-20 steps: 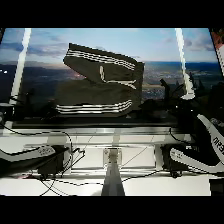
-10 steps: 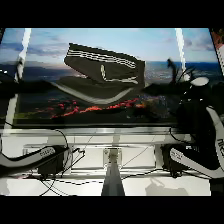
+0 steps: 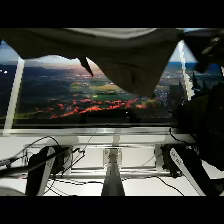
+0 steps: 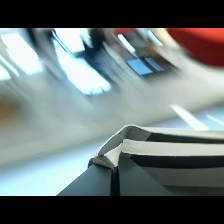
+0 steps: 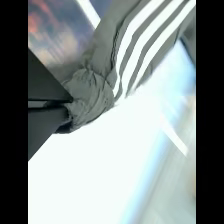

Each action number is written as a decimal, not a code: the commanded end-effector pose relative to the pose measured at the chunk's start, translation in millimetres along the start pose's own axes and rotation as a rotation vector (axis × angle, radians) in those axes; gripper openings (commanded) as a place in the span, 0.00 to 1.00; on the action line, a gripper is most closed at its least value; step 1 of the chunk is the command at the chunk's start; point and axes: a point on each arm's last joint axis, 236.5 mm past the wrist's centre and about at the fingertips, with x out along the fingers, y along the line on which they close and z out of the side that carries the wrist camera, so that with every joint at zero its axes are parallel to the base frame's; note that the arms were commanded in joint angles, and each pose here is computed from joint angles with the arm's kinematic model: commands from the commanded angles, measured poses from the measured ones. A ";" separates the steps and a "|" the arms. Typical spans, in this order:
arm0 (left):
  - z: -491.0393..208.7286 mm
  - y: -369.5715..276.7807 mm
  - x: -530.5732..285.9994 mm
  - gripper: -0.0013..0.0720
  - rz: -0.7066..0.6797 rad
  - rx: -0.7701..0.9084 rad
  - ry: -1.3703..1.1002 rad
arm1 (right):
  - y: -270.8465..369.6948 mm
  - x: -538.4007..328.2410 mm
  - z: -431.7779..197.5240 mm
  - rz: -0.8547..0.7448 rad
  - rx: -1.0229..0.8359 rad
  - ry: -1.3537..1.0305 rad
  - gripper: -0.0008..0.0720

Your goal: Fold the clothes and pants, and hang the long-sleeved shirts on hangers.

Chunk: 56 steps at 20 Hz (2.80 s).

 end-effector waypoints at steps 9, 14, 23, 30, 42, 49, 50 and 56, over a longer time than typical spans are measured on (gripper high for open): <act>66.2 2.6 -71.1 0.04 0.256 0.179 -0.167 | 60.5 -55.2 64.9 0.061 0.007 -0.172 0.04; -95.6 24.4 57.8 0.04 -0.056 -0.132 0.227 | 15.3 31.7 -26.4 0.168 0.362 0.091 0.04; -312.5 -12.9 183.4 0.04 -0.163 -0.403 0.606 | -29.7 215.8 -232.0 0.020 0.516 0.430 0.04; -345.8 -84.6 70.5 0.04 -0.375 -0.525 1.137 | -70.2 190.2 -285.8 -0.038 0.595 0.577 0.04; -363.7 -213.5 -90.6 0.04 -0.628 -0.674 1.665 | -53.5 55.8 -371.2 0.081 0.573 1.178 0.04; -417.6 -246.0 -125.0 0.96 -0.584 -0.707 1.724 | -77.9 76.5 -374.4 -0.006 0.537 1.092 0.87; -422.1 -246.3 -123.1 0.98 -0.573 -0.711 1.721 | -82.9 81.3 -377.7 -0.023 0.537 1.080 0.87; -434.8 -243.5 -84.1 0.97 -0.485 -0.739 1.578 | -107.5 108.7 -427.1 -0.098 0.742 1.088 0.87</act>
